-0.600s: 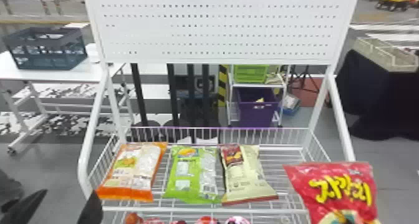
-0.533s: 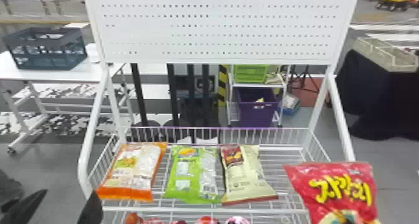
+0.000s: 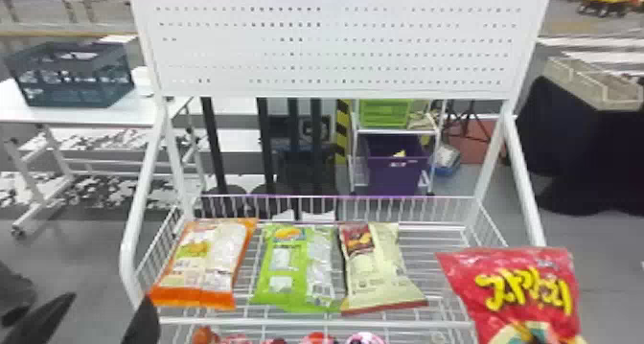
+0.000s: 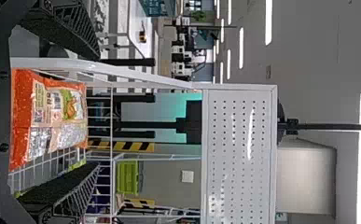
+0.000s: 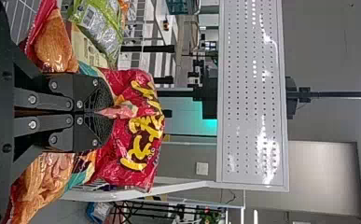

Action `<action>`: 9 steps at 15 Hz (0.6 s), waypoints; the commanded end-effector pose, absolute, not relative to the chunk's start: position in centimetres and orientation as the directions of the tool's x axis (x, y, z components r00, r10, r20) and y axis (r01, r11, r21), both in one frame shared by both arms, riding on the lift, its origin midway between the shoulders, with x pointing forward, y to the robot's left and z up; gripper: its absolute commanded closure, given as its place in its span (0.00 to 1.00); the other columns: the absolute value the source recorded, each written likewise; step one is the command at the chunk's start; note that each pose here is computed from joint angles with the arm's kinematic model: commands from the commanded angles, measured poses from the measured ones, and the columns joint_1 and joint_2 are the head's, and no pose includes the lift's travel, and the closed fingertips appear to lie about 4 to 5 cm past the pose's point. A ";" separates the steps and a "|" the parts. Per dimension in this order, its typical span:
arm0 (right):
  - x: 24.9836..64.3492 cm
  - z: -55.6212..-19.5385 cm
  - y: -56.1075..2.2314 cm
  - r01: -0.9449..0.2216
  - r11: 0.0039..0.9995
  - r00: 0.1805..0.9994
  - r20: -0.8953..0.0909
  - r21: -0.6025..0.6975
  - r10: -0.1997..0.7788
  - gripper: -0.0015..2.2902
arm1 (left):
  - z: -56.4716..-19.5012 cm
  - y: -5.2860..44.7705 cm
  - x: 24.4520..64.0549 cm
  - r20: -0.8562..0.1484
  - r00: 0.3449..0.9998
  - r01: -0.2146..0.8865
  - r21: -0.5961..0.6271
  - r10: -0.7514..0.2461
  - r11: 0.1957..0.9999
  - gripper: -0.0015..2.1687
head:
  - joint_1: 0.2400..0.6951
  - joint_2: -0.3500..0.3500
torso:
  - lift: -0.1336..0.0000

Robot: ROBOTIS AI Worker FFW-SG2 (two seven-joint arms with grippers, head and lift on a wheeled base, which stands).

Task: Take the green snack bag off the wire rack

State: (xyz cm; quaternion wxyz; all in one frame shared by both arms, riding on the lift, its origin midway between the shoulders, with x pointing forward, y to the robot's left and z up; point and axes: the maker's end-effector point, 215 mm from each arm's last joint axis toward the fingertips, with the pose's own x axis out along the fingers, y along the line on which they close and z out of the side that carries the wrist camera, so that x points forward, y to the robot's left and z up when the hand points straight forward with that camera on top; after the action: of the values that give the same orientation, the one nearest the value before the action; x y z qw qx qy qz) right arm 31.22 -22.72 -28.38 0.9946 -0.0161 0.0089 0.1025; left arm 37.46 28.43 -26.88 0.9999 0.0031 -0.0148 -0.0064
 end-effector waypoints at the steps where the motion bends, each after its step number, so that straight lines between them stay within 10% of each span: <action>1: 31.2 -28.3 -22.7 -0.204 0.978 0.979 -0.019 -0.030 0.204 0.97 | -26.9 27.9 37.9 0.029 0.999 0.023 0.001 -0.023 1.000 0.04 | 0.57 0.50 | 1.00; 9: 31.2 -28.8 -22.7 -0.202 0.979 0.979 -0.029 -0.031 0.202 0.97 | -33.6 17.3 45.6 -0.049 0.989 0.142 -0.021 -0.143 0.990 0.05 | 0.57 0.50 | 1.00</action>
State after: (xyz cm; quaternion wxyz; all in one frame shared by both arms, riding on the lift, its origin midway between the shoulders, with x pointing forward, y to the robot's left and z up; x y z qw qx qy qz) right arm 31.23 -22.71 -28.74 0.9946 -0.0160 0.0117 0.1020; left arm 43.75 19.92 -32.32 0.9984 -0.0129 0.0152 -0.0522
